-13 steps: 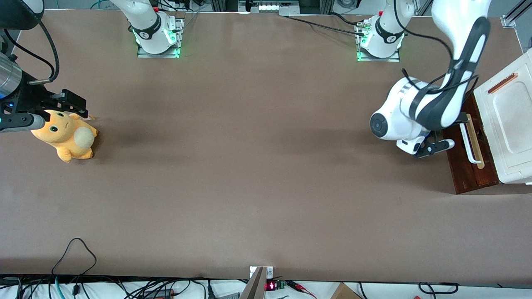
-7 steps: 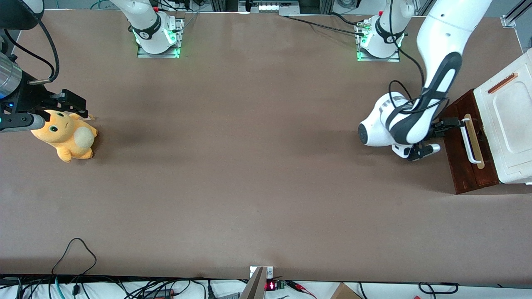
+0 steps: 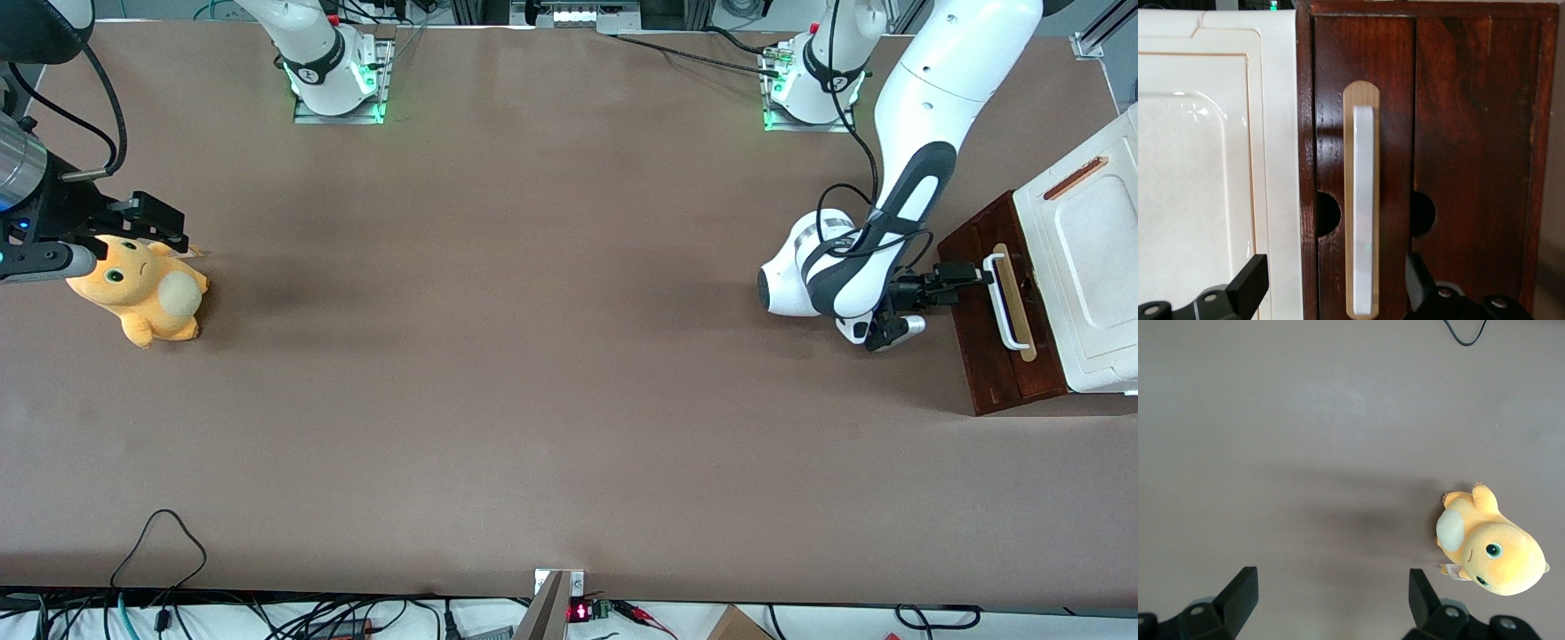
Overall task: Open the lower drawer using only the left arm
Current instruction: 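Close the left gripper around the white bar handle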
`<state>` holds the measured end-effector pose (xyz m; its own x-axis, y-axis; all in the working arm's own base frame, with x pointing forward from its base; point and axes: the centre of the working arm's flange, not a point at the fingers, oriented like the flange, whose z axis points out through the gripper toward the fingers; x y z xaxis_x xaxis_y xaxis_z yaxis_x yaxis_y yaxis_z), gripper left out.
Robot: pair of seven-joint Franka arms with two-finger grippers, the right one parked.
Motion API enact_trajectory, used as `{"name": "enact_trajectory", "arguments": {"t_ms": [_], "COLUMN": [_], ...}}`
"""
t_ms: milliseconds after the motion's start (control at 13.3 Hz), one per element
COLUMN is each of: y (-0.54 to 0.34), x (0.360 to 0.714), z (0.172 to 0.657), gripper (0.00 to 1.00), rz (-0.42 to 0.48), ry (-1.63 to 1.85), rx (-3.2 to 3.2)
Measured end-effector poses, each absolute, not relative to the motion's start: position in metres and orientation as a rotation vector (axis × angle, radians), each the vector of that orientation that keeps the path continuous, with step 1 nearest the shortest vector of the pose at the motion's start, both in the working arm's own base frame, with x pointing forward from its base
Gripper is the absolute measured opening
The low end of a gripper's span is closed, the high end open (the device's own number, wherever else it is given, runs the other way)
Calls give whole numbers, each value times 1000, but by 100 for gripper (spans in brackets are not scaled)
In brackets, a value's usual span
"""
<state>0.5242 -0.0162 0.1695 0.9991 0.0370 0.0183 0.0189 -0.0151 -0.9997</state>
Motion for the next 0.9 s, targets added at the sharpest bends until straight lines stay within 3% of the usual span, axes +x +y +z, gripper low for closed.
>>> {"name": "enact_trajectory", "arguments": {"t_ms": [904], "y": [19], "x": [541], "z": [167], "gripper": [88], "rz": [30], "ry": [16], "rx": [-1649]}}
